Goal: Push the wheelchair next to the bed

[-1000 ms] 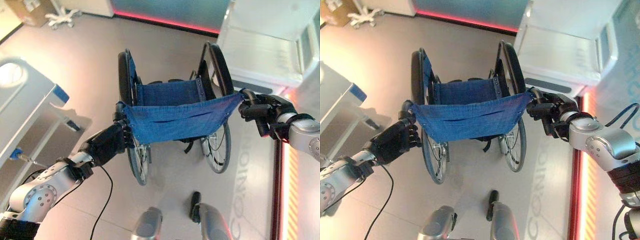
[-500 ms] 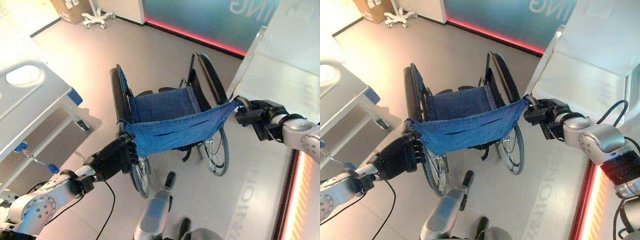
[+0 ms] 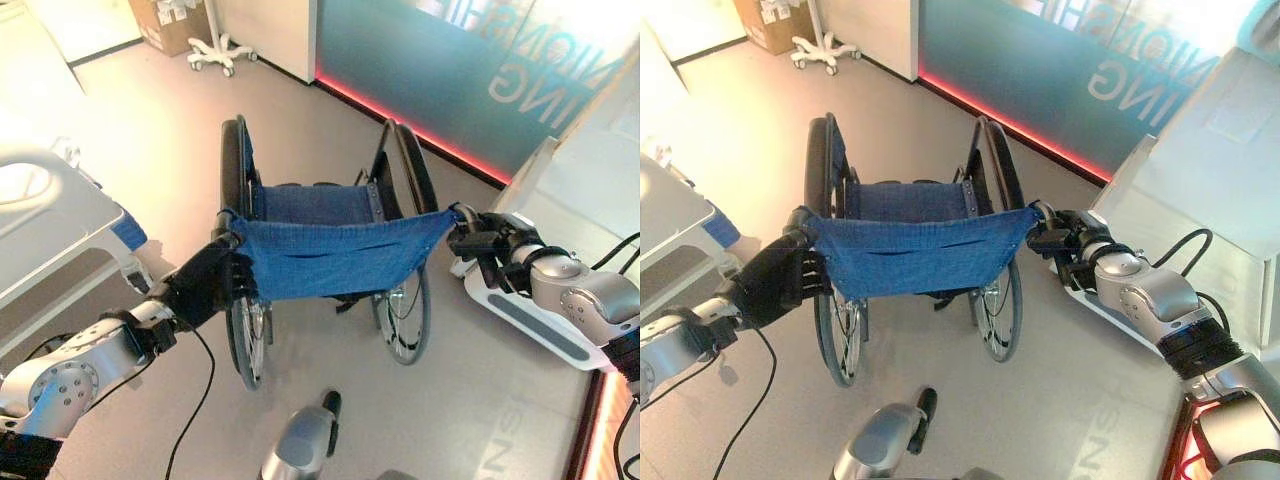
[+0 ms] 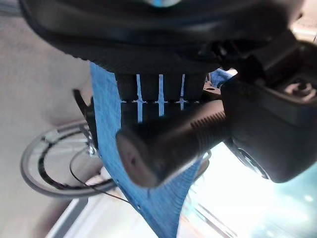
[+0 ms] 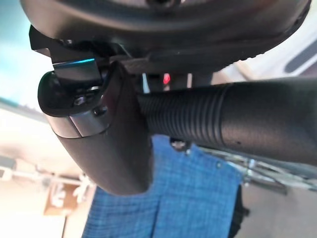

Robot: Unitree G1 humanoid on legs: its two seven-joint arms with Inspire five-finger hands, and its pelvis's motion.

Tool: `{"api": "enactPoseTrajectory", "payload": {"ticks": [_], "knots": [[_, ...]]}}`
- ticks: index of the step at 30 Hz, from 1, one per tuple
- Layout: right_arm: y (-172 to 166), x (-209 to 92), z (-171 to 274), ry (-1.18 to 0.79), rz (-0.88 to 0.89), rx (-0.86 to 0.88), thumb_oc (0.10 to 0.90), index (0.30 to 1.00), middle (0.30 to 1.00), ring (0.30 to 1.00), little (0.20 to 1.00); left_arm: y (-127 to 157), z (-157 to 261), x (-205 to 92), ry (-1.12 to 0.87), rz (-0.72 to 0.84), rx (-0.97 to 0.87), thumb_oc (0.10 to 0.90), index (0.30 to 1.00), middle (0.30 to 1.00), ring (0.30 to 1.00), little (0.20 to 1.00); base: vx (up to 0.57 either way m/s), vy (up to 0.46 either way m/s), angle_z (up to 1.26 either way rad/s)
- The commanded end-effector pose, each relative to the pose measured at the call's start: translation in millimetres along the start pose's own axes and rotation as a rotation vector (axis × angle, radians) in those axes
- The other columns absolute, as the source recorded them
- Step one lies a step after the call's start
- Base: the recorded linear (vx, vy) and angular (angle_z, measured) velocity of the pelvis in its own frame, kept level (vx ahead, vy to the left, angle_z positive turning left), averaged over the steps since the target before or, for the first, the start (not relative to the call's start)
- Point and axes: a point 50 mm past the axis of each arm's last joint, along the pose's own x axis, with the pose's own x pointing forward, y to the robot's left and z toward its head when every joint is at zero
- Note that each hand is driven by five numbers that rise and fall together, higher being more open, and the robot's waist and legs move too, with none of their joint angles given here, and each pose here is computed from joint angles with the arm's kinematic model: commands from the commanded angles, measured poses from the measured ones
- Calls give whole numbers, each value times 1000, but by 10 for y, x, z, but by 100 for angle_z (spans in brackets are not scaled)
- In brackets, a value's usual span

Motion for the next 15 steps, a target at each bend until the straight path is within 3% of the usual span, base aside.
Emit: {"api": "enactPoseTrajectory", "payload": {"ticks": [1,5,10,15], "knots": [[538,-237,700,-350,369,-28,400,300,300,300,300,59,747,-114,-356,-8,93,400,300,300,300,300,294,-188,53],[504,-218,875,-375,336,-16,400,300,300,300,300,3,789,-88,-372,-57,109,400,300,300,300,300,351,-343,34],[550,-389,1170,-399,364,12,400,300,300,300,300,-48,730,-116,-367,-75,162,400,300,300,300,300,503,-408,79],[472,-332,1209,-361,374,16,400,300,300,300,300,-109,602,-147,-343,-107,147,400,300,300,300,300,505,-373,82]]}}
